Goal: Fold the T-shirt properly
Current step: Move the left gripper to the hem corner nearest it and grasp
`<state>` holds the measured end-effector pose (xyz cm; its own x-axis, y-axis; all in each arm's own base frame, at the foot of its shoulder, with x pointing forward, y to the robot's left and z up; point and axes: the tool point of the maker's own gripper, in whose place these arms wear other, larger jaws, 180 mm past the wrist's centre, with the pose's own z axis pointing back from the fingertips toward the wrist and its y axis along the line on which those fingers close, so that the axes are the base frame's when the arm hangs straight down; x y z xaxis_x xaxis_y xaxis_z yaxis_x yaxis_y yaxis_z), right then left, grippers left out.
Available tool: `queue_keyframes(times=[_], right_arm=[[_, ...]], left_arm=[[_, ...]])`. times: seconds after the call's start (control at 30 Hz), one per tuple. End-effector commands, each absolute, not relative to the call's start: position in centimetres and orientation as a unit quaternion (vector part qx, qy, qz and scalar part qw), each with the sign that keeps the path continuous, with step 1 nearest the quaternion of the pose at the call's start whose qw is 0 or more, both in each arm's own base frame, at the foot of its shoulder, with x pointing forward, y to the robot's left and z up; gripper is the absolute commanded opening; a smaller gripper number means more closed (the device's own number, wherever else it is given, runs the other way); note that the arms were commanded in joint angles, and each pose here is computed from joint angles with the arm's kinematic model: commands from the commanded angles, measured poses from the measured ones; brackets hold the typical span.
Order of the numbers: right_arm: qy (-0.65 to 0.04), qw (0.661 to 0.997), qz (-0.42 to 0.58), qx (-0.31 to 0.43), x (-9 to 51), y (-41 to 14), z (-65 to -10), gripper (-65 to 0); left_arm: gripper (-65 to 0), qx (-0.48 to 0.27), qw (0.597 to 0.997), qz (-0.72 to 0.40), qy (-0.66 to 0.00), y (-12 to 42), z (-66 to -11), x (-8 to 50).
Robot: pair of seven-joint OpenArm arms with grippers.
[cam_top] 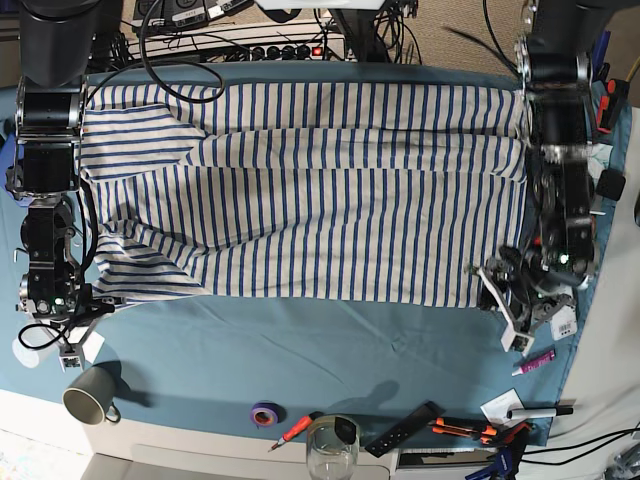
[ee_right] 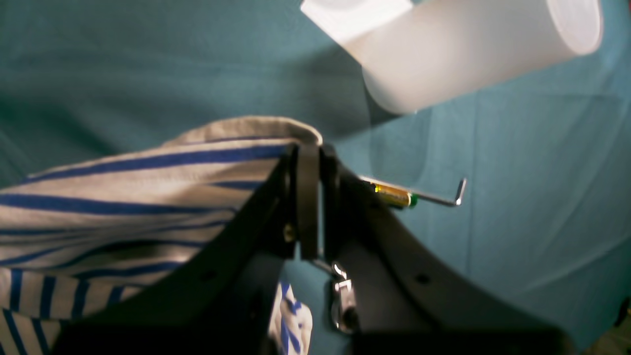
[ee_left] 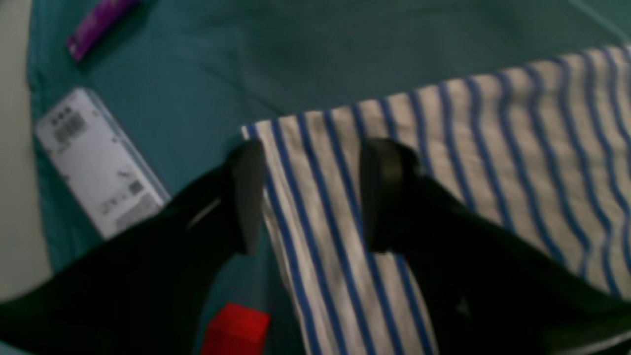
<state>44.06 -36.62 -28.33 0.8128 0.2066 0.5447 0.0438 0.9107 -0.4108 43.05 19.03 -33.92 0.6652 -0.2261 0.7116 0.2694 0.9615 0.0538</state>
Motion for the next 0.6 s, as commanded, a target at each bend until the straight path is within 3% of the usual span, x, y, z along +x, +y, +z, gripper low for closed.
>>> queue_keyframes(times=[0.0,0.57], right_arm=[[-0.333,0.916,0.038,-0.22,45.1,-37.4,-25.7,-65.0],[-0.33,0.917,0.038,-0.22,45.0,-37.5,-25.7,-65.0]], left_arm=[[-33.4,-0.026,0.902,-0.133,-0.41,19.4,-32.1,44.6],[-33.8,0.003,0.925,-0.083,-0.371,22.5,-36.2,46.2]])
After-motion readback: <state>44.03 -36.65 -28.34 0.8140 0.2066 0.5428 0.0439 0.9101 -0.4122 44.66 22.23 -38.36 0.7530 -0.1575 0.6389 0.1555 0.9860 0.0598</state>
